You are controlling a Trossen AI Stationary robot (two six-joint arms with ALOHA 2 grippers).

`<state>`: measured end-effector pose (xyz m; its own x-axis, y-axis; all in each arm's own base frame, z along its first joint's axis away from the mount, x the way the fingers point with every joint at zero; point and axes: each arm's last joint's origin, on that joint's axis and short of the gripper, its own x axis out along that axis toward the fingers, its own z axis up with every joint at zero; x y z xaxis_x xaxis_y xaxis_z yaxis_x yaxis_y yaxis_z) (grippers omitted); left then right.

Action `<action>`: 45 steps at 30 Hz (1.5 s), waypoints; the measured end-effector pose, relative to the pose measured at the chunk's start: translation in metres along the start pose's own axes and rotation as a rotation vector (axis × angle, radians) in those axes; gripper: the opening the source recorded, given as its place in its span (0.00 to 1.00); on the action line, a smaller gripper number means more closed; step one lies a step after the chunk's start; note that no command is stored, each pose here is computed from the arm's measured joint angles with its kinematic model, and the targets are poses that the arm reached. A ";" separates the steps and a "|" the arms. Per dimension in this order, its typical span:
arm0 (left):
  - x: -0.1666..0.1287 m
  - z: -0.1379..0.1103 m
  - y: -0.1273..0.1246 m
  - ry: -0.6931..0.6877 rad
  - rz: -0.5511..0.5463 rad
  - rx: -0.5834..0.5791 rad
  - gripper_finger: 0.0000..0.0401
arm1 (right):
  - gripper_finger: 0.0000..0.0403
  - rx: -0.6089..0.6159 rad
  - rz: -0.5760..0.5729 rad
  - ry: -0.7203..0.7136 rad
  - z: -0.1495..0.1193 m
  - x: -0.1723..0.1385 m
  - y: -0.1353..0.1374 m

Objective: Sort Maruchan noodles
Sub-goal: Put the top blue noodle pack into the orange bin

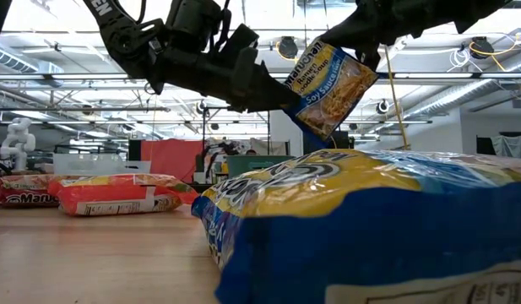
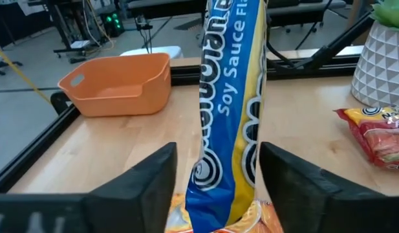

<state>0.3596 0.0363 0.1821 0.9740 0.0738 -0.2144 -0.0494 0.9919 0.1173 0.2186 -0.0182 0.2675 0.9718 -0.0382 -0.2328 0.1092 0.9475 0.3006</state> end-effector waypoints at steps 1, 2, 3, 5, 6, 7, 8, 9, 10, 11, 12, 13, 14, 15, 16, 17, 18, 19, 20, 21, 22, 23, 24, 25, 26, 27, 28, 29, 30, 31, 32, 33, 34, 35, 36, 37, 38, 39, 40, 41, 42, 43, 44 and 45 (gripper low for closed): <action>0.000 0.000 0.000 0.000 0.000 0.001 0.50 | 0.00 -0.001 0.000 0.000 0.000 0.000 0.000; 0.000 0.000 0.000 0.000 0.001 0.002 0.48 | 0.00 -0.001 0.000 0.000 0.000 0.000 0.000; 0.000 0.000 0.001 0.000 0.002 0.002 0.46 | 0.00 -0.001 0.000 0.000 0.000 0.000 0.000; 0.000 0.000 0.002 0.001 0.005 0.010 0.41 | 0.00 -0.001 0.000 0.000 0.000 0.000 0.000; 0.000 0.000 0.004 0.001 0.009 0.017 0.39 | 0.00 -0.001 0.000 0.000 0.000 0.000 0.000; 0.000 -0.001 0.005 0.002 0.012 0.023 0.36 | 0.00 -0.001 0.000 0.000 0.000 0.000 0.000; 0.000 -0.001 0.006 0.002 0.015 0.032 0.34 | 0.00 -0.001 -0.001 0.000 0.000 0.000 0.000; 0.000 -0.001 0.007 0.002 0.017 0.040 0.32 | 0.00 -0.001 -0.001 0.001 0.000 0.000 0.000; 0.000 -0.001 0.008 0.002 0.019 0.048 0.30 | 0.00 -0.002 -0.001 0.001 0.000 0.000 0.000; 0.000 -0.001 0.008 0.002 0.020 0.051 0.29 | 0.00 -0.004 -0.005 0.000 0.000 0.000 0.000; 0.000 -0.001 0.008 0.002 0.021 0.051 0.28 | 0.00 -0.004 -0.025 -0.006 0.000 0.000 -0.001; 0.000 -0.001 0.009 0.003 0.023 0.051 0.27 | 0.00 -0.005 -0.046 -0.012 0.000 0.000 -0.001; 0.000 -0.001 0.009 0.003 0.024 0.050 0.27 | 0.00 -0.007 -0.066 -0.018 0.000 0.000 -0.001; 0.000 -0.001 0.010 0.003 0.025 0.049 0.27 | 0.01 -0.013 -0.081 -0.023 0.000 0.000 -0.001; 0.000 -0.001 0.010 0.003 0.025 0.044 0.27 | 0.03 -0.025 -0.095 -0.026 0.000 0.000 -0.001; 0.000 -0.001 0.010 0.005 0.026 0.042 0.27 | 0.04 -0.037 -0.106 -0.029 0.000 0.000 -0.001; 0.000 -0.001 0.010 0.006 0.026 0.040 0.27 | 0.07 -0.045 -0.120 -0.032 0.000 0.000 -0.001; 0.000 -0.001 0.010 0.006 0.026 0.038 0.27 | 0.09 -0.048 -0.135 -0.032 -0.001 0.000 0.000; 0.000 -0.001 0.010 0.007 0.025 0.032 0.26 | 0.13 -0.051 -0.143 -0.029 -0.001 0.000 0.000; 0.000 -0.001 0.010 0.007 0.025 0.029 0.26 | 0.17 -0.059 -0.152 -0.027 -0.002 0.000 0.000; 0.000 -0.001 0.010 0.007 0.025 0.023 0.26 | 0.21 -0.066 -0.152 -0.026 -0.002 0.000 0.000; 0.000 -0.001 0.010 0.007 0.025 0.021 0.26 | 0.26 -0.069 -0.150 -0.025 -0.002 0.000 0.001; 0.000 -0.001 0.010 0.007 0.025 0.016 0.26 | 0.31 -0.071 -0.149 -0.025 -0.002 0.000 0.001; 0.000 -0.001 0.010 0.007 0.025 0.012 0.26 | 0.36 -0.076 -0.148 -0.025 -0.002 0.000 0.001; 0.000 -0.001 0.010 0.007 0.025 0.005 0.26 | 0.41 -0.084 -0.147 -0.023 -0.002 0.000 0.001; 0.000 -0.001 0.010 0.007 0.025 -0.003 0.26 | 0.46 -0.089 -0.147 -0.021 -0.002 0.000 0.001; 0.000 -0.001 0.009 0.006 0.024 -0.009 0.26 | 0.50 -0.092 -0.148 -0.016 -0.002 -0.001 0.001; 0.000 -0.002 0.009 0.008 0.024 -0.011 0.26 | 0.55 -0.096 -0.149 -0.010 -0.003 -0.002 0.001; 0.000 -0.002 0.009 0.011 0.023 -0.011 0.26 | 0.59 -0.097 -0.148 -0.007 -0.003 -0.002 0.002; 0.000 -0.002 0.009 0.014 0.023 -0.011 0.26 | 0.63 -0.102 -0.145 -0.001 -0.004 -0.003 0.003; 0.000 -0.002 0.009 0.015 0.022 -0.011 0.26 | 0.67 -0.115 -0.143 0.009 -0.005 -0.004 0.003; 0.000 -0.002 0.009 0.016 0.021 -0.013 0.26 | 0.70 -0.133 -0.141 0.015 -0.005 -0.004 0.004; 0.000 -0.002 0.009 0.015 0.020 -0.014 0.26 | 0.72 -0.153 -0.138 0.018 -0.006 -0.004 0.006; 0.000 -0.002 0.008 0.015 0.019 -0.015 0.26 | 0.74 -0.173 -0.145 0.018 -0.006 -0.004 0.007; 0.000 -0.002 0.008 0.014 0.018 -0.015 0.26 | 0.76 -0.199 -0.157 0.017 -0.007 -0.004 0.009; 0.000 -0.002 0.008 0.014 0.017 -0.015 0.26 | 0.77 -0.232 -0.173 0.016 -0.008 -0.004 0.010; 0.000 -0.002 0.007 0.014 0.016 -0.014 0.26 | 0.77 -0.272 -0.192 0.016 -0.008 -0.004 0.012; 0.000 -0.002 0.007 0.013 0.016 -0.014 0.26 | 0.78 -0.312 -0.210 0.018 -0.009 -0.004 0.013; 0.000 -0.002 0.007 0.013 0.015 -0.014 0.26 | 0.78 -0.349 -0.228 0.021 -0.010 -0.003 0.014; 0.000 -0.002 0.007 0.012 0.015 -0.013 0.26 | 0.78 -0.373 -0.242 0.024 -0.010 -0.003 0.015; 0.000 -0.002 0.007 0.012 0.015 -0.013 0.26 | 0.78 -0.385 -0.245 0.025 -0.011 -0.004 0.016; 0.000 -0.002 0.007 0.012 0.015 -0.013 0.26 | 0.78 -0.386 -0.241 0.023 -0.011 -0.004 0.017; 0.000 -0.002 0.007 0.012 0.015 -0.012 0.26 | 0.78 -0.384 -0.239 0.022 -0.011 -0.004 0.017; 0.000 -0.002 0.007 0.012 0.015 -0.009 0.26 | 0.78 -0.379 -0.239 0.024 -0.011 -0.004 0.017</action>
<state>0.3586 0.0432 0.1812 0.9703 0.0897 -0.2248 -0.0658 0.9915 0.1118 0.2146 0.0013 0.2635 0.9230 -0.2669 -0.2771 0.2414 0.9626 -0.1232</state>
